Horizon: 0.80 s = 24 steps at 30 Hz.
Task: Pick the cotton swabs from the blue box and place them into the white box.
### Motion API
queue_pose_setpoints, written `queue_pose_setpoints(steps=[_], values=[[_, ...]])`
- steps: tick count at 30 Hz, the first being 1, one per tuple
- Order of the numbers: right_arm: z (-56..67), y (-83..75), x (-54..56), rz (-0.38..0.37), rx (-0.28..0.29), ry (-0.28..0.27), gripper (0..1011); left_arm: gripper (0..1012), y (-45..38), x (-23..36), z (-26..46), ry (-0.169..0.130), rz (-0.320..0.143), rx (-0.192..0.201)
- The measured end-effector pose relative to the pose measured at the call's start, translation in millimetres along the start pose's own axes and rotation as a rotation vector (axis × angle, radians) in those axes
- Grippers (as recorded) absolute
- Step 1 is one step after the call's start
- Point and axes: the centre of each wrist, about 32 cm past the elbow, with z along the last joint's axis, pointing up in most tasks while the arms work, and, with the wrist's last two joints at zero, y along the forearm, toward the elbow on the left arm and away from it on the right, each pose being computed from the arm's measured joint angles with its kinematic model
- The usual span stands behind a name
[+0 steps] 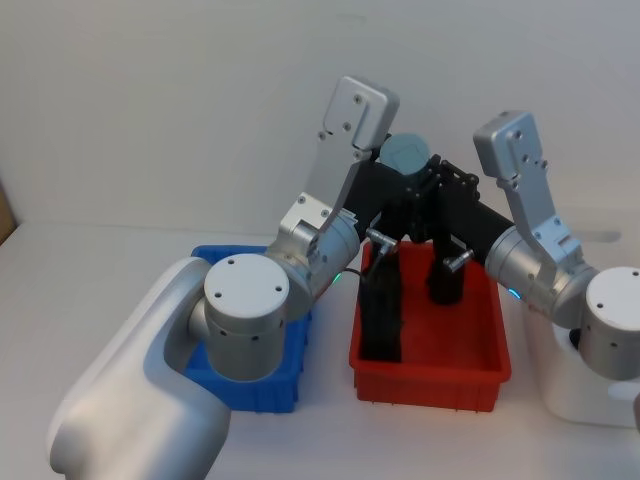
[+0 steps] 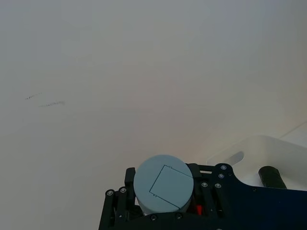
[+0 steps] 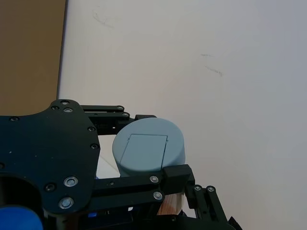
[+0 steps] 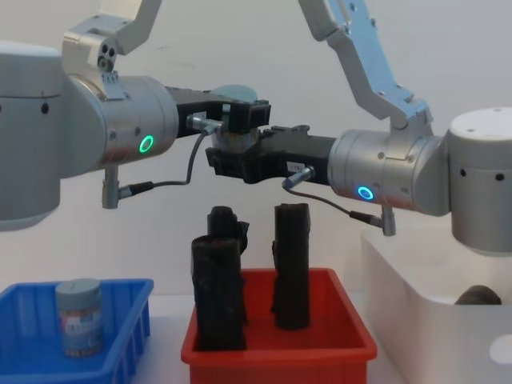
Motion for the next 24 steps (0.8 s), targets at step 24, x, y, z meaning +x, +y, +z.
queue_pose_setpoints(steps=[24], values=[[0.0, 0.0, 0.0, -0.001, 0.000, 0.000, 653, 670, 0.0, 0.0, 0.0, 0.000, 0.000, 0.001]])
